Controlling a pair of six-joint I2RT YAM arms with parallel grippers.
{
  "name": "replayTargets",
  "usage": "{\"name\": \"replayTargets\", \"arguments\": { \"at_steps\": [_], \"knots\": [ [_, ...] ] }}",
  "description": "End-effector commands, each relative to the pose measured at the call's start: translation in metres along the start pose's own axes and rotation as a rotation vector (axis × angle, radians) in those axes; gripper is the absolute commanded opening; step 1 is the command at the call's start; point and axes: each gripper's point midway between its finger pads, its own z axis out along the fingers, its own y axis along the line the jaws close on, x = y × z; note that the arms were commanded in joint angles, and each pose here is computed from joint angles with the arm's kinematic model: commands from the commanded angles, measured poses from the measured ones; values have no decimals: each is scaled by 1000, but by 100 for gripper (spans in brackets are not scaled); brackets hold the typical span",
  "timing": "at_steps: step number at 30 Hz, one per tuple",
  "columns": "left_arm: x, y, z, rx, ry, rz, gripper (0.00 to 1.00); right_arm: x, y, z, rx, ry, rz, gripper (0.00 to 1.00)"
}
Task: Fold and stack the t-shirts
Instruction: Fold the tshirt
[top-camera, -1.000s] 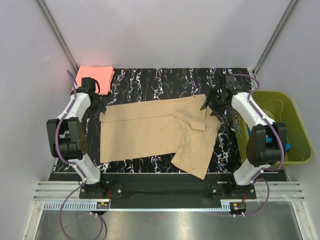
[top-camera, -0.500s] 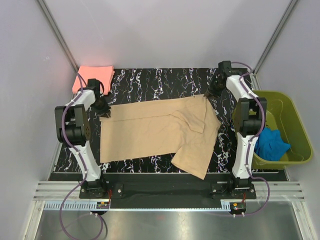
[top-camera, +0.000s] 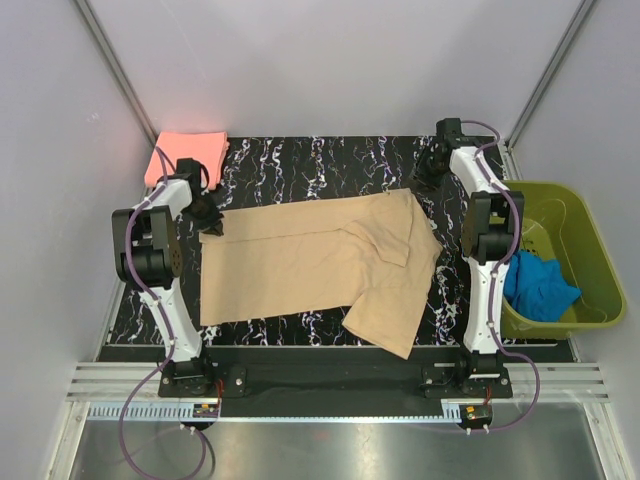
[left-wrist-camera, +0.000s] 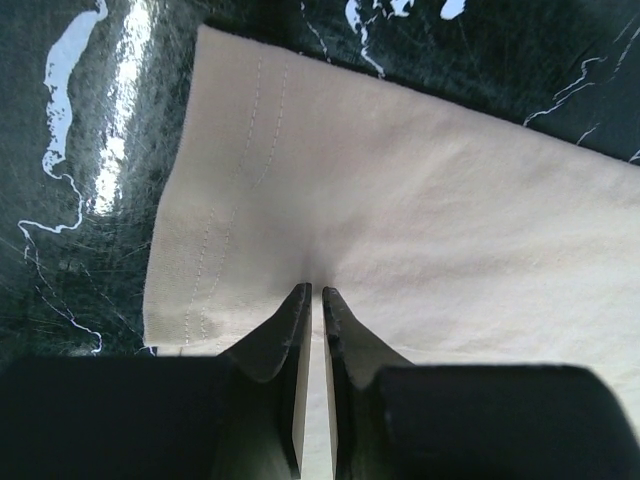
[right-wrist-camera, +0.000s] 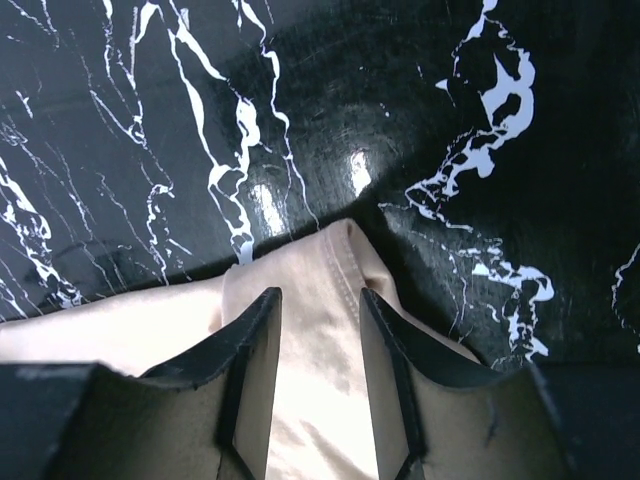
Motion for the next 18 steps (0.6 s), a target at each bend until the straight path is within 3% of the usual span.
{"name": "replayTargets", "arguments": {
  "at_steps": [1,11,18],
  "knots": [
    [-6,4,-4,-5,-34,4,14,-7,8,1,-34,-5,-31,43],
    [7,6,1,2,-16,-22,14,-4,8,17,-65,20,-15,42],
    [5,9,9,-24,-7,-28,13,-16,-6,12,-4,-18,6,22]
  ]
}}
